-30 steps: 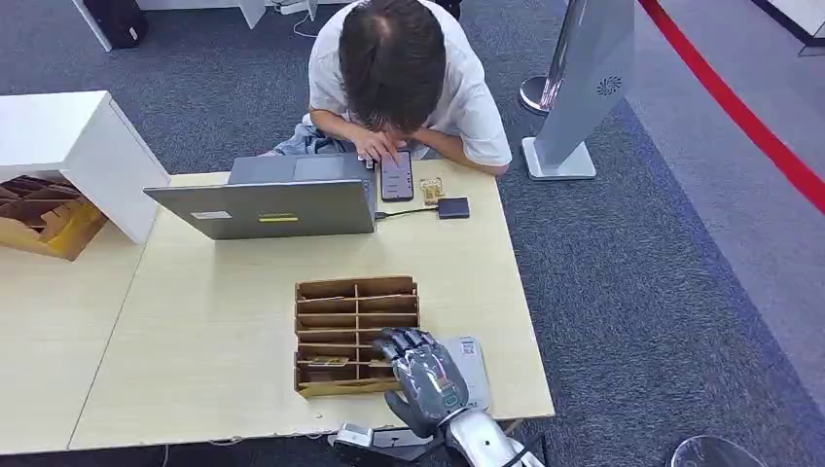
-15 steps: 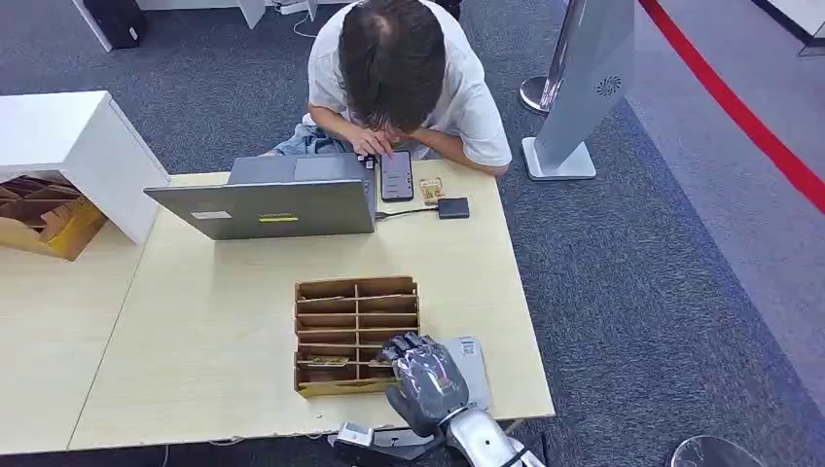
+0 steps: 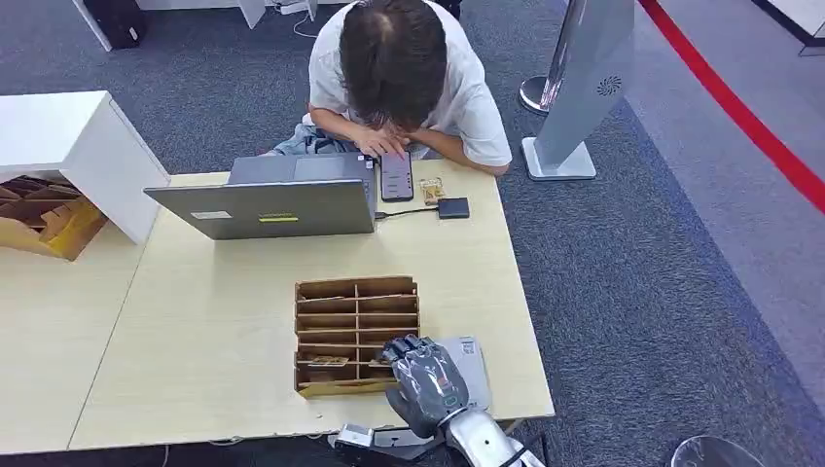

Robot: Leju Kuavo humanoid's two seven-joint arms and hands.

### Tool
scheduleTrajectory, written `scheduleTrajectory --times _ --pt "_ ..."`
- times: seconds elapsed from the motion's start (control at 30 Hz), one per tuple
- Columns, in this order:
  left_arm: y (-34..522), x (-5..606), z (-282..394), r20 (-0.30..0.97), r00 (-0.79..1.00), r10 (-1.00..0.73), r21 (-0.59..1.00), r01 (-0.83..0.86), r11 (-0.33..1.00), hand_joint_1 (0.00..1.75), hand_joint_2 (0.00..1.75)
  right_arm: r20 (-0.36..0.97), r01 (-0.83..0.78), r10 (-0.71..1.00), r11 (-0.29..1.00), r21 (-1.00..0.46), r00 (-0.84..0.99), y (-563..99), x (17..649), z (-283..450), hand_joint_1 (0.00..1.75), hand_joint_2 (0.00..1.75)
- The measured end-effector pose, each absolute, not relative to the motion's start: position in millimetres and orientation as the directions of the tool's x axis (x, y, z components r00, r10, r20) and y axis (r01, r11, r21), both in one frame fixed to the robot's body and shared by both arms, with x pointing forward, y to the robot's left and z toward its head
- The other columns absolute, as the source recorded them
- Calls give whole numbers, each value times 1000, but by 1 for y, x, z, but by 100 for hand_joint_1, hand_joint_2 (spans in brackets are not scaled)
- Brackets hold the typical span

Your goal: Pass the card to the sensor for recognition and then transmit it.

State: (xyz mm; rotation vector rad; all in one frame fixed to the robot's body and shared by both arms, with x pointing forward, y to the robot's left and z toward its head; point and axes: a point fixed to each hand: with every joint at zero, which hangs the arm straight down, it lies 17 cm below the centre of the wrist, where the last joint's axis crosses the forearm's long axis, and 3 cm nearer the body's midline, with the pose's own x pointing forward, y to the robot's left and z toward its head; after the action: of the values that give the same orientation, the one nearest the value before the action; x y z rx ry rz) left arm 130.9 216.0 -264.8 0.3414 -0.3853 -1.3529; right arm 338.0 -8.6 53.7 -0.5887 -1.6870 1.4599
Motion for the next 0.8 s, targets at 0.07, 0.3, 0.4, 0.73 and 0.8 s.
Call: scheduleTrajectory --times 0.07,0.3,0.4,0.73,0.8 --pt "216 131 -265 71 172 -983 452 872 185 0 0 272 -157 781 222 -962 -563 -9 338 54 75 175" --pt "216 131 -265 71 169 -983 453 873 183 0 0 271 -154 782 223 -963 -562 -9 339 55 134 175" --pt "216 131 -265 71 166 -984 453 873 180 0 0 275 -154 780 228 -961 -562 -7 341 57 143 175" --pt "216 131 -265 69 159 -985 454 874 173 0 0 282 -156 782 235 -959 -557 -5 342 57 166 175" --pt "216 131 -265 69 158 -985 454 874 172 0 0 282 -157 782 235 -959 -556 -5 342 57 164 175"
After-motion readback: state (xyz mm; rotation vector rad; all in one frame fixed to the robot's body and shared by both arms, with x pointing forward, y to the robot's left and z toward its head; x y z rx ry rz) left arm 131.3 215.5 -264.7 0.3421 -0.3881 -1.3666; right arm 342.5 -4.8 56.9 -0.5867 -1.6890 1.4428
